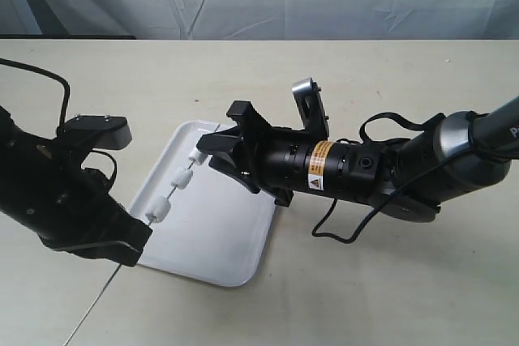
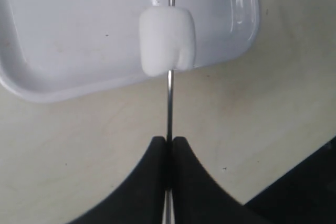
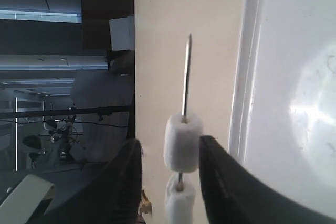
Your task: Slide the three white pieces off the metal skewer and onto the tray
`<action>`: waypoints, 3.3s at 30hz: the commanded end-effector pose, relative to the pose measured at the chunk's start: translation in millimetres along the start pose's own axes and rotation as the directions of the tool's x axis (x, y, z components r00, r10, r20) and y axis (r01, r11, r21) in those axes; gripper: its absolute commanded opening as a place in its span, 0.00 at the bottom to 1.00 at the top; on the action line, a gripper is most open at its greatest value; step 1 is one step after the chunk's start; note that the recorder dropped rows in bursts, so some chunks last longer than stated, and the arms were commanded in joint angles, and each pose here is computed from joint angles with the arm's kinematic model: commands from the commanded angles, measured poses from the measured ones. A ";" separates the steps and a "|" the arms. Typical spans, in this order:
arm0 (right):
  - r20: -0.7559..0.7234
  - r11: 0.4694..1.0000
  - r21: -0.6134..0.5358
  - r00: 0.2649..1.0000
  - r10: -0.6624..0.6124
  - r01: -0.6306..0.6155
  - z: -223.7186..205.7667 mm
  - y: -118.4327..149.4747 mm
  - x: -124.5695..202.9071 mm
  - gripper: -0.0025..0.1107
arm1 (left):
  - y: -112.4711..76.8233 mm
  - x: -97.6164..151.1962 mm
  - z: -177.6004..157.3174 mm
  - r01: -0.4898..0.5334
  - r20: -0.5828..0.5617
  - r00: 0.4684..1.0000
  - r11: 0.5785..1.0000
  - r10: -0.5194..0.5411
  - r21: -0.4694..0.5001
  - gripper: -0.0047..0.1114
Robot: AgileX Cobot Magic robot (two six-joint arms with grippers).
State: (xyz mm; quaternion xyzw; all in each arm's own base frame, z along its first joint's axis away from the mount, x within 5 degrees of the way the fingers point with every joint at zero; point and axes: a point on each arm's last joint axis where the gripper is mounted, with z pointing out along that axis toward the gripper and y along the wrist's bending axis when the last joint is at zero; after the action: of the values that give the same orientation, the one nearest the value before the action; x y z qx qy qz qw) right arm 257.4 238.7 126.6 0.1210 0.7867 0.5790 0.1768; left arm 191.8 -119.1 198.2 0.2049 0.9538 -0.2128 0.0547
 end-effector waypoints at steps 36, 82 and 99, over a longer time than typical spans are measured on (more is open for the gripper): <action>0.005 0.987 0.114 0.993 -0.119 0.117 4.7 -5.0 -6.4 0.14 | -14.8 31.4 3.4 0.019 -0.097 0.995 0.983 -0.001 0.183 0.04; -0.090 0.953 0.264 0.987 -0.130 0.150 16.3 -1.3 -13.3 0.38 | 4.2 64.5 13.7 0.143 -0.034 0.989 0.990 -0.143 0.017 0.04; -0.226 0.983 0.151 0.972 -0.072 0.108 24.5 12.7 17.4 0.38 | 5.0 36.6 14.6 0.131 0.027 0.991 0.991 -0.132 0.016 0.04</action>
State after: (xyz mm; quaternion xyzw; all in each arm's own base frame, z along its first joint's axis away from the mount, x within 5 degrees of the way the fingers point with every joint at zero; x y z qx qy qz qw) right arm 255.6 264.9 127.9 0.0397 0.8553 0.5048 0.1102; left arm 157.0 -104.5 177.6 0.1426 0.9638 -0.2193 0.0512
